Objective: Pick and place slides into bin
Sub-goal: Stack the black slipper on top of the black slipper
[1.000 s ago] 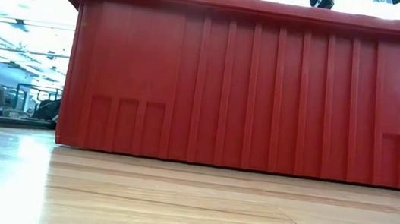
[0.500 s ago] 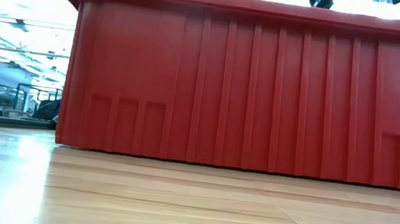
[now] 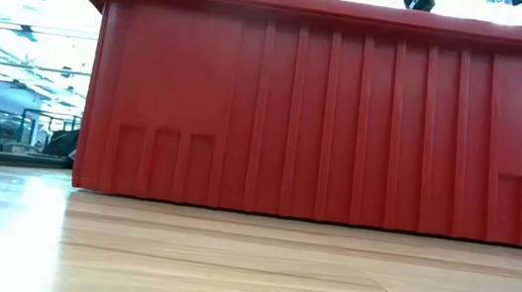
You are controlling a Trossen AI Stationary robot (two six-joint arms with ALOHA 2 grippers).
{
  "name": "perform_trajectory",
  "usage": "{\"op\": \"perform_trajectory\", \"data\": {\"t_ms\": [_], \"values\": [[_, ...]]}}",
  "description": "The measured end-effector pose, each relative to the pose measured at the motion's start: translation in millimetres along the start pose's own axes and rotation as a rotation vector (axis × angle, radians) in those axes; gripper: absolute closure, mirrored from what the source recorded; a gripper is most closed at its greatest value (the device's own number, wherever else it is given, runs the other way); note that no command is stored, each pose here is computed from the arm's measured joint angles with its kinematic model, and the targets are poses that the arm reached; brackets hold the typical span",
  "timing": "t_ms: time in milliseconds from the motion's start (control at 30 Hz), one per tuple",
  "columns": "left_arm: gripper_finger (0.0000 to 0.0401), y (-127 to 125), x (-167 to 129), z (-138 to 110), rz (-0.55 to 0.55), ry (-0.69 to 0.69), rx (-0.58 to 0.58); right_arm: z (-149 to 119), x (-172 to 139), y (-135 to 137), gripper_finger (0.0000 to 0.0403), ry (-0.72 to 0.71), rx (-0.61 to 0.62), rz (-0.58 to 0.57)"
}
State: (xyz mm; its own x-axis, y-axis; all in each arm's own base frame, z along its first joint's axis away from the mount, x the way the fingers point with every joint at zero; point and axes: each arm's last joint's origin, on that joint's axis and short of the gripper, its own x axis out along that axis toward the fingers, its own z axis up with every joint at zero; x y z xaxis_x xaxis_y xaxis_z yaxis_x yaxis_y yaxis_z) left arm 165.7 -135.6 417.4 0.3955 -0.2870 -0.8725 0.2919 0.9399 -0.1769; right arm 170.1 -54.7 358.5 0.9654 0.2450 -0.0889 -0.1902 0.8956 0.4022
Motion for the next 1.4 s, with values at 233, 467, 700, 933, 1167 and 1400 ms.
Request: {"op": "perform_trajectory", "data": {"t_ms": [233,467,700,933,1167,1400], "values": [[0.0400,56,-62,14,0.328,-0.168,-0.046,0,0,-1,0.0403,-0.011,0.003,-0.029],[0.0400,138,-48,61,0.440,-0.079,0.033,1,0,-2,0.0403,-0.030,0.015,-0.080],[0.0400,222,-4,112,0.311,-0.061,0.145,1,0,-3,0.0403,-0.029,-0.030,-0.084],[0.0401,281,54,133,0.082,-0.045,0.143,3,-3,-7,0.0403,-0.047,-0.113,-0.154],[0.0401,325,102,129,-0.055,0.004,0.154,6,-8,-16,0.0403,-0.088,-0.124,-0.292],[0.0400,358,113,122,-0.220,-0.143,0.078,6,-10,-17,0.0403,-0.095,-0.104,-0.303]]}}
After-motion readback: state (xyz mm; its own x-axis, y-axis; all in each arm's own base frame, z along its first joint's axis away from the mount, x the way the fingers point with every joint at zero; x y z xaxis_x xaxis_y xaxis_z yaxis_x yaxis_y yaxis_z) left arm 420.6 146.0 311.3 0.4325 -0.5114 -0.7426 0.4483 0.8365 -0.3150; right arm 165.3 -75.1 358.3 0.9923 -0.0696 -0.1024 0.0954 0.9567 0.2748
